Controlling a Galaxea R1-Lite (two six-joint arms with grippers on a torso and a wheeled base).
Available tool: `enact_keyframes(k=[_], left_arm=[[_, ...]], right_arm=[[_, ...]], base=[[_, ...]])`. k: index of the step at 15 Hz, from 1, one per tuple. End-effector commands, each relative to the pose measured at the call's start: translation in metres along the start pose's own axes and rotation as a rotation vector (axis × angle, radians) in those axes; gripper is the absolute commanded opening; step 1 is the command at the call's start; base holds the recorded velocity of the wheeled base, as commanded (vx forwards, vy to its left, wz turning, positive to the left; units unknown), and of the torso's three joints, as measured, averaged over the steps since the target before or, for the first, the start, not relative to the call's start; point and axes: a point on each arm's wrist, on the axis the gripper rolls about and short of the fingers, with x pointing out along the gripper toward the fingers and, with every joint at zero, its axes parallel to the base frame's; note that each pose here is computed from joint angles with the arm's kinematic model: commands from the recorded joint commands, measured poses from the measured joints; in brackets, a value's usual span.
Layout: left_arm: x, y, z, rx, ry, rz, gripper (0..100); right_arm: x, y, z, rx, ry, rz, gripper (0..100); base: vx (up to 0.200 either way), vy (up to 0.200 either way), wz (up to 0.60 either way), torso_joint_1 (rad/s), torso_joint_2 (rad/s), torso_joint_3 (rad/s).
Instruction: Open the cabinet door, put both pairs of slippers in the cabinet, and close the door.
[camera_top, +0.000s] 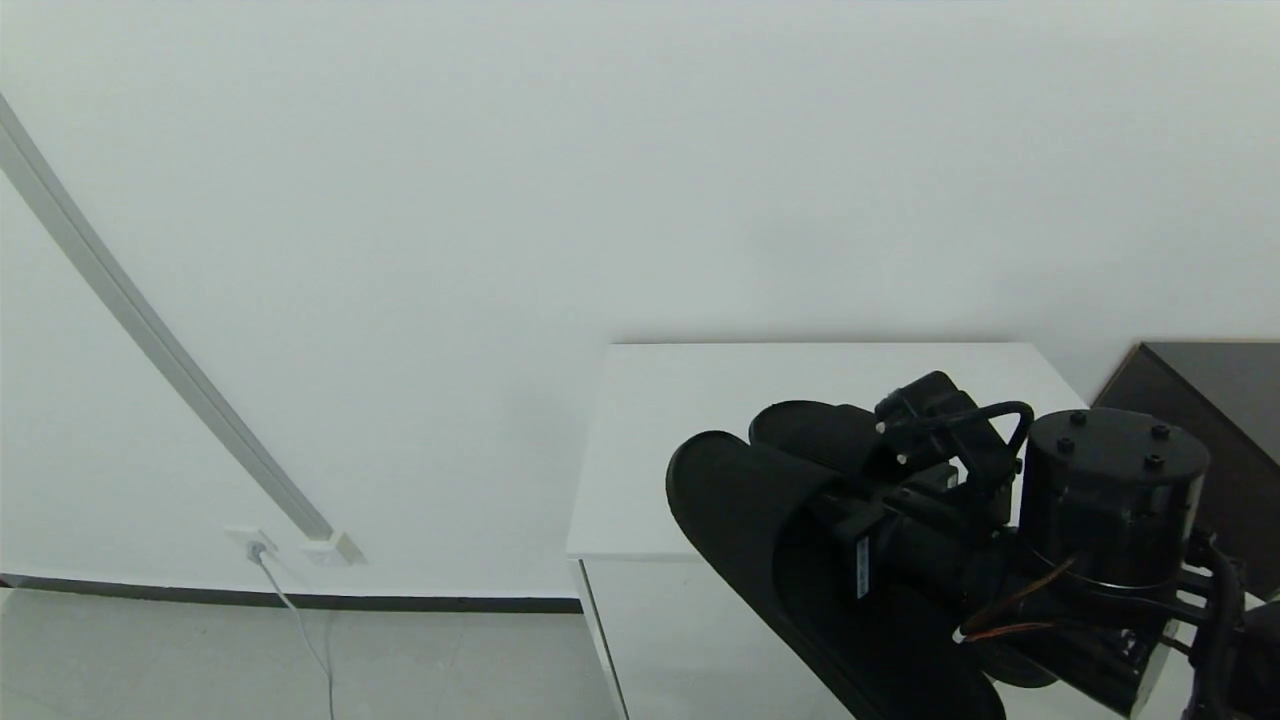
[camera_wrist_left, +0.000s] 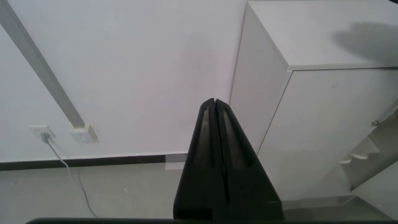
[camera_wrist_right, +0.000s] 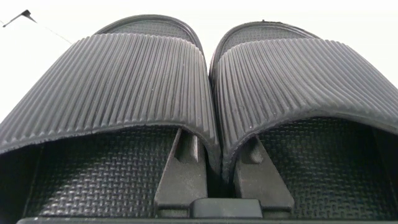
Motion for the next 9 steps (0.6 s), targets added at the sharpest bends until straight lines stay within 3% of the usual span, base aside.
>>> enact_keyframes(k=[1,8,9], left_arm=[[0.0001,0.0,-0.0001,0.001,0.002,-0.001,0],[0.0,0.0,0.0004,0.001,0.0,-0.001,0],[0.0,0.0,0.0004,0.001,0.0,0.001,0]], right_arm=[[0.0003,0.0012,-0.0014,-0.001,0.005,0.002,0],[0.0025,0.0015,-0.0051,-0.004,0.019,0.0,0],[0.0028,0.0015,-0.0055,-0.004,0.02,0.0,0]], base=[[0.0,0.0,0.0,0.0,0.0,0.0],[-0.2,0.0,0.0,0.0,0.0,0.006],[0.0,0.0,0.0,0.0,0.0,0.0]])
